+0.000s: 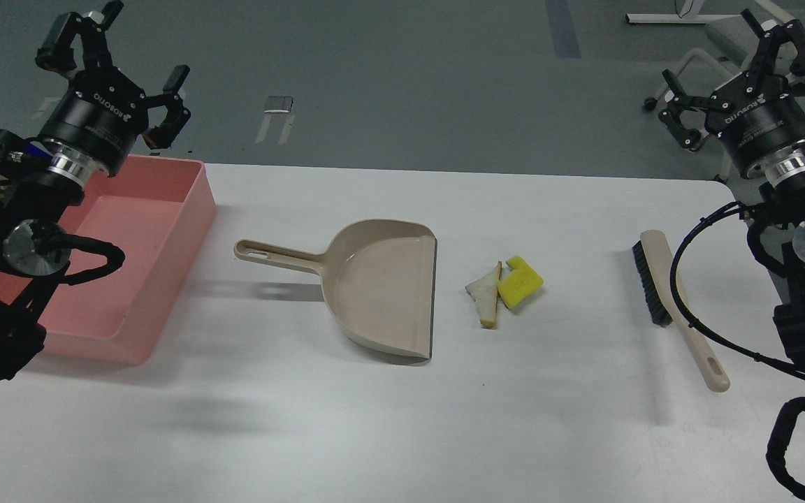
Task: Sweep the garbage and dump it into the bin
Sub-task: 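Lower the left gripper toward the beige dustpan handle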
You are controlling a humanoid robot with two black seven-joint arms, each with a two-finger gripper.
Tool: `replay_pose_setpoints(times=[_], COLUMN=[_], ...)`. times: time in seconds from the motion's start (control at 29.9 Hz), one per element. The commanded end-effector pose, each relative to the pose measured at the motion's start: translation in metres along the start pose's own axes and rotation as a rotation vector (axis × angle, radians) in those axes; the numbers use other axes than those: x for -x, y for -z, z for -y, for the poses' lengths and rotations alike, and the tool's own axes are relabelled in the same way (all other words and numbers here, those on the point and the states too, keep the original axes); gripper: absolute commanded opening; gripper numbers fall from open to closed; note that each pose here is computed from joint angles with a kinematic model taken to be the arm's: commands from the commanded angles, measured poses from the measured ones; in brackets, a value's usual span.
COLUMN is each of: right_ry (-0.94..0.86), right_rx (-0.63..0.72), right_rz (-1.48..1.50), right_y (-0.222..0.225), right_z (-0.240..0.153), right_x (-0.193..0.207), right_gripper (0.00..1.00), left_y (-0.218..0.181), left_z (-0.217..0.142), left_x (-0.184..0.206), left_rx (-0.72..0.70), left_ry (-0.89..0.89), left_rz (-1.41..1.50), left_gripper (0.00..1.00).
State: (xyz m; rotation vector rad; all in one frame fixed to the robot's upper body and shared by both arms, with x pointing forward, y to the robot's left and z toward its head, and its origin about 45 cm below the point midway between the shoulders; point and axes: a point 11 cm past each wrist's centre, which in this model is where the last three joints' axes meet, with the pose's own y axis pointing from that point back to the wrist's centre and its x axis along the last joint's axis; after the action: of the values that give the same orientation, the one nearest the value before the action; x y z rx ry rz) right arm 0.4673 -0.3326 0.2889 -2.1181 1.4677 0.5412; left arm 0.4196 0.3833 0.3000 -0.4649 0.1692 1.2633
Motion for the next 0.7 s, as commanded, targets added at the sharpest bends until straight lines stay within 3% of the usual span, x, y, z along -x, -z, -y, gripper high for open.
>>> replay_pose_setpoints(times=[0.0,0.67], right_ry=[-0.005,-0.047], right_rx=[0.003,0.006], right_rz=[0.003,-0.032], right_y=[-0.002,0.016], right_z=[-0.001,-0.009], right_x=[-0.002,-0.019], right_gripper=[1.00,1.00], left_y=[0.003,-0.010], left_z=[0.000,0.009], left_x=[0.001,-0.014], left_rx=[-0.001,0.014], left_ry=[0.002,-0.004], left_rz=[0.001,0.009], left_gripper=[0.98,0.98])
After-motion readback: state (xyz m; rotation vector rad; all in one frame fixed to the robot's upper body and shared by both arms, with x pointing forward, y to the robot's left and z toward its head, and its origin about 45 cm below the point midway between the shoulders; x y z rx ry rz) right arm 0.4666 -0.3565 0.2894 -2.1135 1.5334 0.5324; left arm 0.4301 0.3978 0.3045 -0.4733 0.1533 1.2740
